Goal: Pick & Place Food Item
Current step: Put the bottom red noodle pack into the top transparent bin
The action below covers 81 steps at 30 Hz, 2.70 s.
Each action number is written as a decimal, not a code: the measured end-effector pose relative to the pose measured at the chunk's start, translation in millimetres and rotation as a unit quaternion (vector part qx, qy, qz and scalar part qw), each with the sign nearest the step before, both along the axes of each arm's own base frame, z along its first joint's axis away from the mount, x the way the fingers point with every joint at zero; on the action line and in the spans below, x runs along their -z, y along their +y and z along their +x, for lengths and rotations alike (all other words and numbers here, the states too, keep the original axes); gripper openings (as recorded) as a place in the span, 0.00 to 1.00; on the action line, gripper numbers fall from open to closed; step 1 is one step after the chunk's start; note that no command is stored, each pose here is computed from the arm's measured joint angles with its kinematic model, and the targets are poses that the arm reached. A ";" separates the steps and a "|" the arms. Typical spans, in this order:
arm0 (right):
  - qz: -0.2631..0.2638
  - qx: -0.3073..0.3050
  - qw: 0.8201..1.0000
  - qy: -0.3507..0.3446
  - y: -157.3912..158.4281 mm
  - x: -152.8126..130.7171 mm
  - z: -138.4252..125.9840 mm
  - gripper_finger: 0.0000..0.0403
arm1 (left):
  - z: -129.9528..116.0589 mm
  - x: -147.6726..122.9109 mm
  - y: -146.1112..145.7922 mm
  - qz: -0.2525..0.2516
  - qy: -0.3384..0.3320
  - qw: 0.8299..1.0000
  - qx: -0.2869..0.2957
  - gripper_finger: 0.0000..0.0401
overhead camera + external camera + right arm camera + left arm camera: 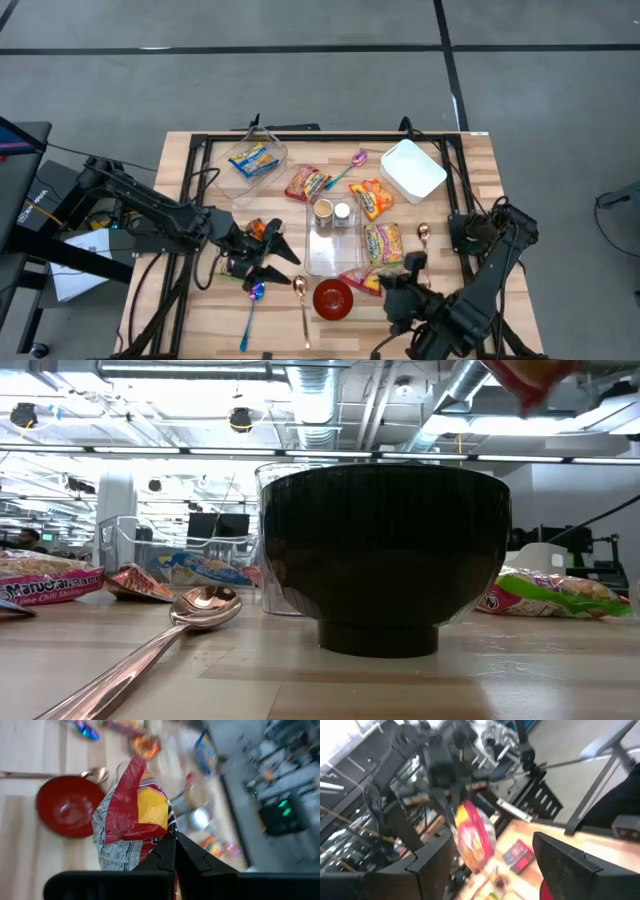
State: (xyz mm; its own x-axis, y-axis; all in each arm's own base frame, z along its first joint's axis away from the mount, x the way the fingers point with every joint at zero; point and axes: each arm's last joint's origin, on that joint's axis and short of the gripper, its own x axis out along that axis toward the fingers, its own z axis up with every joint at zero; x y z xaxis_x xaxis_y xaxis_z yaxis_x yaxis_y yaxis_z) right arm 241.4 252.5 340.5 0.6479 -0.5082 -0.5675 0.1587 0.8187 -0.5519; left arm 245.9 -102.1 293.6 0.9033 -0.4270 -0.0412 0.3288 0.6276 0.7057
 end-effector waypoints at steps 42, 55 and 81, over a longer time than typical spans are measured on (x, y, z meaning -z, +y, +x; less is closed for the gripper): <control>0.099 -0.194 0.964 -0.150 -169.0 -97.3 138.4 0.00 | -118.4 8.0 51.4 -0.007 -0.033 0.888 -0.459 0.66; 0.188 -0.300 0.921 -0.161 -209.0 -85.8 158.7 0.00 | -117.3 8.1 49.1 -0.008 -0.034 0.907 -0.420 0.66; 0.096 -0.235 0.948 -0.191 -208.1 -17.0 105.6 0.00 | -46.1 -1.4 -8.8 0.022 -0.141 0.973 -0.181 0.79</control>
State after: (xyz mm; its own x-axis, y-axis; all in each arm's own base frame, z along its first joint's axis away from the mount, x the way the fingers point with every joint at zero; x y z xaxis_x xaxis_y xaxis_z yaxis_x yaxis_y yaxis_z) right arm 347.0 44.4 357.5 0.9542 -0.0246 -0.2981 -0.0891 0.9280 -0.3617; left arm 199.8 -110.9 295.0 0.9721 -0.0831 0.2194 -0.1186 0.6326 0.7653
